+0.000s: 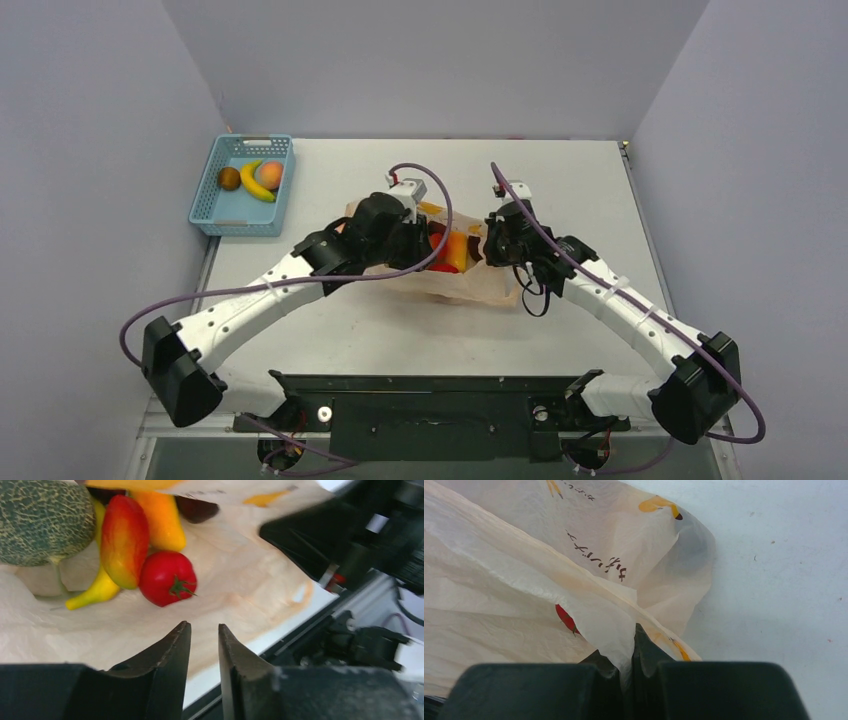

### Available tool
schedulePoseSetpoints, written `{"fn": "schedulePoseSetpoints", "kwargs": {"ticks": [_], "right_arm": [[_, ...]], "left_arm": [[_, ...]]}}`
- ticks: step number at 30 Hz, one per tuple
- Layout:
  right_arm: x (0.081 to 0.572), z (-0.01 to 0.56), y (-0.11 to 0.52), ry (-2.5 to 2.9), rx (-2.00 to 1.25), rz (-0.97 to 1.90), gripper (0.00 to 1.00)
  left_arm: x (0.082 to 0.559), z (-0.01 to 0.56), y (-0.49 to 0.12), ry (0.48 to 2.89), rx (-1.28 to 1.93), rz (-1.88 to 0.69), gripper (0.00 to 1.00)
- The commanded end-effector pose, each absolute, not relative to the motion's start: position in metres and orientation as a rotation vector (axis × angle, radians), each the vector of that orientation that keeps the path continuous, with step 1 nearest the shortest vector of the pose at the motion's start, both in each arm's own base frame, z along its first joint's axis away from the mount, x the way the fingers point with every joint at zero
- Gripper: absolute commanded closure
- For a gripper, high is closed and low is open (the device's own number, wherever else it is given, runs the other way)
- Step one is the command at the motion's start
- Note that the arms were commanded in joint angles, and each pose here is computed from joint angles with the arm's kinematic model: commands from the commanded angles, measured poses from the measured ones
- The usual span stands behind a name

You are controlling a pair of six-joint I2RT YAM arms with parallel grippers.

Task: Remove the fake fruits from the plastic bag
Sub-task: Adjust the plastic bag at the center of the board, then take out the fake fruit from the plastic bag.

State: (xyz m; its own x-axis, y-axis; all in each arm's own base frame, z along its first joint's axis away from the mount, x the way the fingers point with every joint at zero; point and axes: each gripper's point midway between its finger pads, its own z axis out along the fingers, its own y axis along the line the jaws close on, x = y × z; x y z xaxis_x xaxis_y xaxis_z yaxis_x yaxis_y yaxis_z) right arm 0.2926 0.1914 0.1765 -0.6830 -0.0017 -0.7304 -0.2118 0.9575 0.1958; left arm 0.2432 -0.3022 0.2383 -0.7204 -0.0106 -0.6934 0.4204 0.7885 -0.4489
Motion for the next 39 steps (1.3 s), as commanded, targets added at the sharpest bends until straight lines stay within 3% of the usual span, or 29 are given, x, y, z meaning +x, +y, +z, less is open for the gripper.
{"fn": "schedulePoseSetpoints", "kwargs": {"ticks": [1,6,12,15,23,33,39], "right_arm": [[0.289,0.182,0.187,2.263,-0.109,0.345,1.00],[0.287,0.179,0.186,2.255,-0.091,0.354,1.00],[0.287,0.174,0.186,2.250,-0.085,0.355,1.00],[0.285,0.169,0.188,2.254,-0.084,0.376,1.00],[0.267,0.131,0.187,2.293,-0.087,0.402,1.00],[0.257,0.127,0.181,2.293,-0.085,0.381,1.00],[0.259,0.137,0.179,2.269,-0.080,0.374,1.00]], "left_arm": [[0.285,0.239,-0.315,2.153,0.281,-0.674,0.78],[0.299,0.191,-0.326,2.232,0.289,-0.599,0.88],[0.249,0.147,-0.344,2.241,0.308,-0.719,0.88],[0.224,0.109,-0.329,2.290,0.272,-0.735,0.81],[0.202,0.087,-0.319,2.293,0.219,-0.804,0.67],[0.240,0.134,-0.332,2.213,0.185,-0.778,0.44],[0.267,0.133,-0.343,2.234,0.142,-0.687,0.43]]}}
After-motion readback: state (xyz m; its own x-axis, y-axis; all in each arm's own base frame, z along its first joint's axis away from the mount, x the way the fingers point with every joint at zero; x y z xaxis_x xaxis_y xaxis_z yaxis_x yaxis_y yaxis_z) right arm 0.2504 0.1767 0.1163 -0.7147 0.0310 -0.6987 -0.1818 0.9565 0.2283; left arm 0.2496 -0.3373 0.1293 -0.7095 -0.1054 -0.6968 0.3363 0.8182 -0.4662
